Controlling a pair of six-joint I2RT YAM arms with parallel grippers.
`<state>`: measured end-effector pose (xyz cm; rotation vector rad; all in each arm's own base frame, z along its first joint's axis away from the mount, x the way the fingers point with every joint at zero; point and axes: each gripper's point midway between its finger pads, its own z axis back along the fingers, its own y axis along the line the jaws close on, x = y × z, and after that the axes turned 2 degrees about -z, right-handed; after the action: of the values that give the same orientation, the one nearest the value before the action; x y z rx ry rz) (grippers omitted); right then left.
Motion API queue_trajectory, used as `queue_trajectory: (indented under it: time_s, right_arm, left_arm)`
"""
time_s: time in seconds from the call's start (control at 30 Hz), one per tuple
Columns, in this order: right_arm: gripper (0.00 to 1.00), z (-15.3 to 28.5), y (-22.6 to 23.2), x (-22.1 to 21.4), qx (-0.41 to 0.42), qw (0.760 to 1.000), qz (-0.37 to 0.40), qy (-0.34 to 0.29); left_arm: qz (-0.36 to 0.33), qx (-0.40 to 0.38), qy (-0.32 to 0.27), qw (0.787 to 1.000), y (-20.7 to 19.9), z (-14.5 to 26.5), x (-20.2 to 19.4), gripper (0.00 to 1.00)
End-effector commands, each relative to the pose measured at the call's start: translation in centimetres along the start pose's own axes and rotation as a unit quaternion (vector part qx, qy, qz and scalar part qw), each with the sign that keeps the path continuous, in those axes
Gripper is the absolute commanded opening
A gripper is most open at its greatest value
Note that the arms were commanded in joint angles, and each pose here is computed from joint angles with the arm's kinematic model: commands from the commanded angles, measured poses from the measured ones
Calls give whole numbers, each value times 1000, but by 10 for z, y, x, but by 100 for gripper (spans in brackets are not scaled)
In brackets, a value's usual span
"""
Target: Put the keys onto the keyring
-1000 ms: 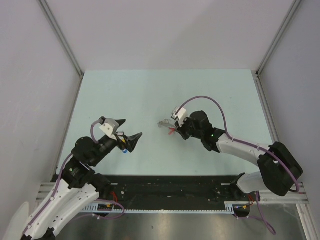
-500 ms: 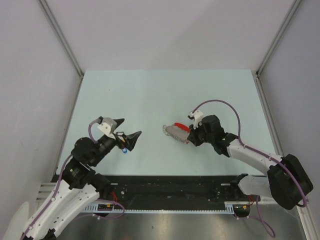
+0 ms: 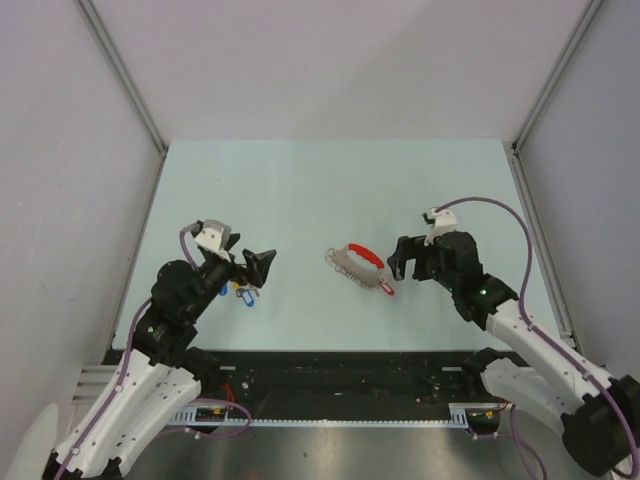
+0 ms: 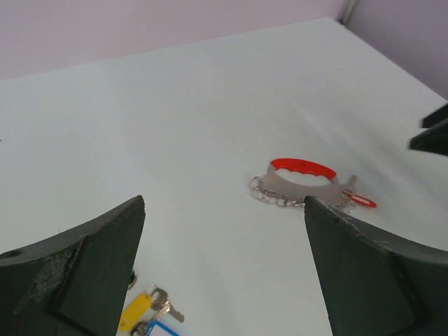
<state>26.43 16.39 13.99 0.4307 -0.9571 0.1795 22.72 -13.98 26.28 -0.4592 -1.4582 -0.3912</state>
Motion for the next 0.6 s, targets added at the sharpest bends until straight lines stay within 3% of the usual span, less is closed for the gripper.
queue_trajectory:
  time_s: [0.0,0.1,0.2,0.4,0.57]
  right_arm:
    - [100,42,-38,48,-115,986,-48,-114]
    - [100,69,-65,62,-190,965,-70,-168]
    - [100,98,-74,74,-214,950,-79,-215]
    - [100,136,-74,84,-202,939,-74,-268]
    - [100,150,-75,86,-196,934,-70,-291]
  left_arm:
    - [44,62,17,997,30,-6,0,100]
    - [61,97,17,993,47,-5,2,100]
    - [75,144,5,987,62,0,7,100]
    - [63,212,-21,975,82,28,18,100]
    - [57,220,-62,972,82,45,30,100]
